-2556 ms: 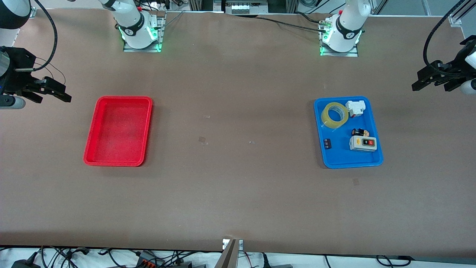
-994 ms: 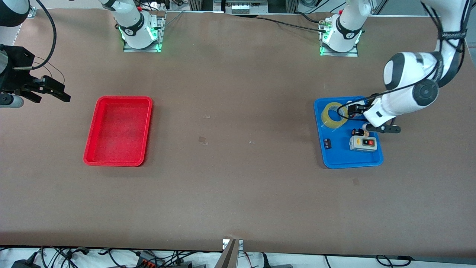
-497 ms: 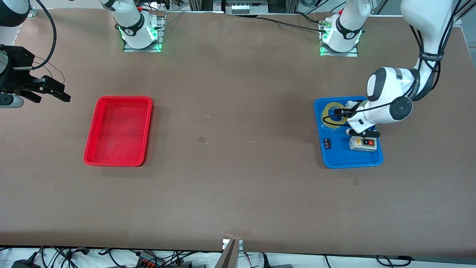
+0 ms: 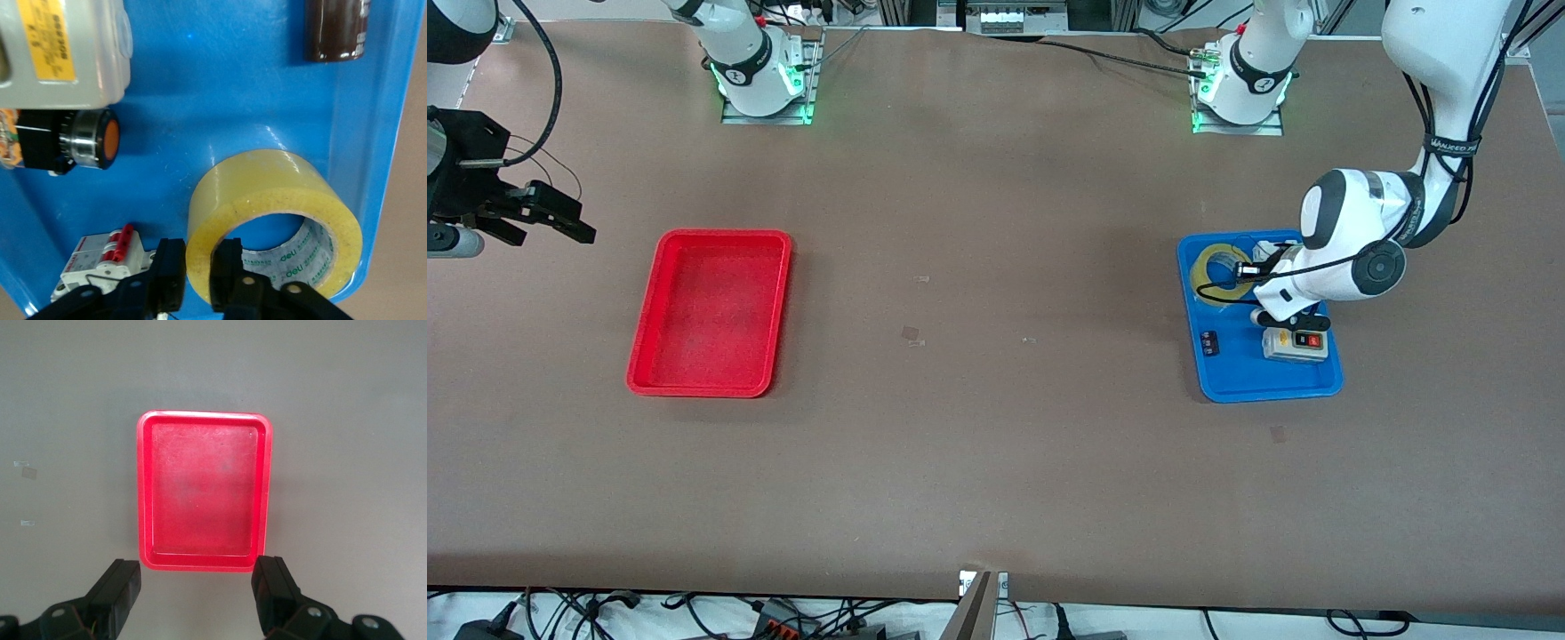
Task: Place and move tape with both arms
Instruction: 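Carry the tape roll off the blue tray and set it on the table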
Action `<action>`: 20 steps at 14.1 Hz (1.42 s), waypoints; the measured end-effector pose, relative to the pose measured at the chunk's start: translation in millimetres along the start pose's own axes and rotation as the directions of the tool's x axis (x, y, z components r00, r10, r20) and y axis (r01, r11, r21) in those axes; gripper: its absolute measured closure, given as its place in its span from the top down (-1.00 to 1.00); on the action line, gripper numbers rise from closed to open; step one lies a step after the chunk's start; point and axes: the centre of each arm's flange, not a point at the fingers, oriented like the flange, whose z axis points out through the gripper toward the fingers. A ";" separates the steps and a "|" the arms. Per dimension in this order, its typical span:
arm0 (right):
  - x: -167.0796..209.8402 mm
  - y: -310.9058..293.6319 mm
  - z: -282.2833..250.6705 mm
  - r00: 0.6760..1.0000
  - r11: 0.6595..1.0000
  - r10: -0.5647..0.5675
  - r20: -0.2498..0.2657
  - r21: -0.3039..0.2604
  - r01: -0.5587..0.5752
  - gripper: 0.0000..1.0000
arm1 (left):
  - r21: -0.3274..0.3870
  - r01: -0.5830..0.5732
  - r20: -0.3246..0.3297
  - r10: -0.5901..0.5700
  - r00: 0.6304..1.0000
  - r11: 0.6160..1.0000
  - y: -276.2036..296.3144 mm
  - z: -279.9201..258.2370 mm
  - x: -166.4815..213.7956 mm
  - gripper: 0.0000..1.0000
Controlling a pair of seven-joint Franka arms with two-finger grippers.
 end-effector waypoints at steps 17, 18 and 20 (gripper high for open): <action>0.3 0.3 -1.7 1.000 1.000 0.001 -0.003 0.000 -0.001 1.00 | -0.140 0.447 0.070 -0.441 0.895 0.884 354.0 -51.0 71.6 -0.63; 0.4 0.6 -1.3 1.000 1.000 0.001 -0.002 0.000 -0.001 1.00 | -0.157 0.460 0.052 -0.458 0.887 0.874 378.6 -39.0 67.6 -0.63; 0.7 1.3 -0.3 1.000 1.000 0.002 0.000 0.000 -0.002 1.00 | -0.167 0.457 0.032 -0.458 0.888 0.874 414.4 -14.8 57.0 -0.58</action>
